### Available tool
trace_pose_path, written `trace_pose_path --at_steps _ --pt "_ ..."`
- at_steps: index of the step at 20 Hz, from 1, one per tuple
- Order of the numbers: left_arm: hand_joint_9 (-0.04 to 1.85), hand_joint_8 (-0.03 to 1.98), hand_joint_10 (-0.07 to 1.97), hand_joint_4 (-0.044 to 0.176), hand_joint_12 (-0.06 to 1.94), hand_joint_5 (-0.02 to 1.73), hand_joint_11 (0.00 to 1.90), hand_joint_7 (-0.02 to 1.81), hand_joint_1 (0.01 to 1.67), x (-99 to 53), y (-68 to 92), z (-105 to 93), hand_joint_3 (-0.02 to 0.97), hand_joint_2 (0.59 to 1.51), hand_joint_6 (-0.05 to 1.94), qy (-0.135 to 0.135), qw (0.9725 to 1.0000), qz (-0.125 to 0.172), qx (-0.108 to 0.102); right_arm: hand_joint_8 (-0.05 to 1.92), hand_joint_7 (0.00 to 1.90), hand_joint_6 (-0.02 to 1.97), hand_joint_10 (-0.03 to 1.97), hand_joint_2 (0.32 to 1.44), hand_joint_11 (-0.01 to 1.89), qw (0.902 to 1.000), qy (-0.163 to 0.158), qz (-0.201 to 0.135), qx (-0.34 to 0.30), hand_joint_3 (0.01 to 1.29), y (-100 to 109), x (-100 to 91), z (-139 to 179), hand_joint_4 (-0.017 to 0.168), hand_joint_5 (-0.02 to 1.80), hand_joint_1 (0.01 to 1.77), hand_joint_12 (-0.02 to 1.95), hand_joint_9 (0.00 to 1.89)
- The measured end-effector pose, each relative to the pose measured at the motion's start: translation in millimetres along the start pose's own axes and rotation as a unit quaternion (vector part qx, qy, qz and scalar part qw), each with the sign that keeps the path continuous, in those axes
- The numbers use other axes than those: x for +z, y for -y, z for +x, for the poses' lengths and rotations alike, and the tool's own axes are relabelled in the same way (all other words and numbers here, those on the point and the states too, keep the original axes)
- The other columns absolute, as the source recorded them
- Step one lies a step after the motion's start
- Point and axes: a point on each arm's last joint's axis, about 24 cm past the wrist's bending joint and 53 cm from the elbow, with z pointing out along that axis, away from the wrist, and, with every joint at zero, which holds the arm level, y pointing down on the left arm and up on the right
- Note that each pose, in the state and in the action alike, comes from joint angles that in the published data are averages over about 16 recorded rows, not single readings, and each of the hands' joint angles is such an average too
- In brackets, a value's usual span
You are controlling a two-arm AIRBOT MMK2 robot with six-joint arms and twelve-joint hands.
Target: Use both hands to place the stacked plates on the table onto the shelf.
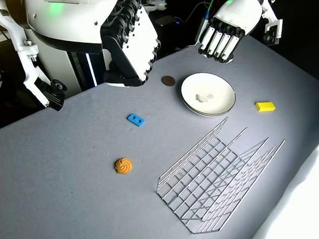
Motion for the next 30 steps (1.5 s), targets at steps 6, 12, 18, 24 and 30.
trace_pose_path --at_steps 6,12,18,24,30 --pt "0.06 0.14 0.18 0.001 0.24 0.05 0.04 0.06 0.04 0.7 -1.4 5.5 0.053 0.995 0.1 -0.012 0.9999 -0.002 0.004 0.29 0.16 0.31 0.3 1.02 0.16 0.9998 -0.012 0.015 0.01 0.04 8.9 -0.6 4.6 -0.001 0.14 0.05 0.28 0.15" --pt "0.03 0.0 0.01 0.002 0.04 0.03 0.02 0.04 0.02 0.1 -5.2 20.6 0.023 0.999 0.01 -0.037 0.9993 -0.006 0.002 0.01 0.02 0.03 0.02 1.02 0.02 0.9992 -0.03 0.023 0.017 0.02 16.5 -1.1 10.9 0.0 0.02 0.03 0.0 0.01" --pt "0.02 0.0 0.01 0.001 0.02 0.02 0.02 0.02 0.02 -4.5 -13.8 47.1 0.019 1.005 0.0 -0.073 0.9972 -0.014 -0.008 0.01 0.02 0.02 0.01 1.03 0.02 0.9981 -0.052 0.03 0.012 0.02 26.0 -1.1 20.0 -0.001 0.02 0.03 0.0 0.02" --pt "0.02 0.0 0.01 0.0 0.02 0.02 0.02 0.02 0.02 -16.2 -27.4 76.2 0.016 1.012 0.0 -0.103 0.9937 -0.031 -0.031 0.01 0.02 0.02 0.01 1.05 0.02 0.9972 -0.073 0.018 -0.005 0.02 26.4 -0.6 31.4 0.001 0.02 0.03 -0.01 0.01" --pt "0.02 0.0 0.01 -0.002 0.01 0.02 0.02 0.02 0.02 -29.3 -45.1 99.9 0.017 1.018 0.0 -0.122 0.9894 -0.057 -0.055 0.01 0.02 0.02 0.01 1.07 0.02 0.9957 -0.085 0.01 -0.036 0.02 26.3 -0.6 44.1 0.002 0.02 0.03 -0.01 0.01"
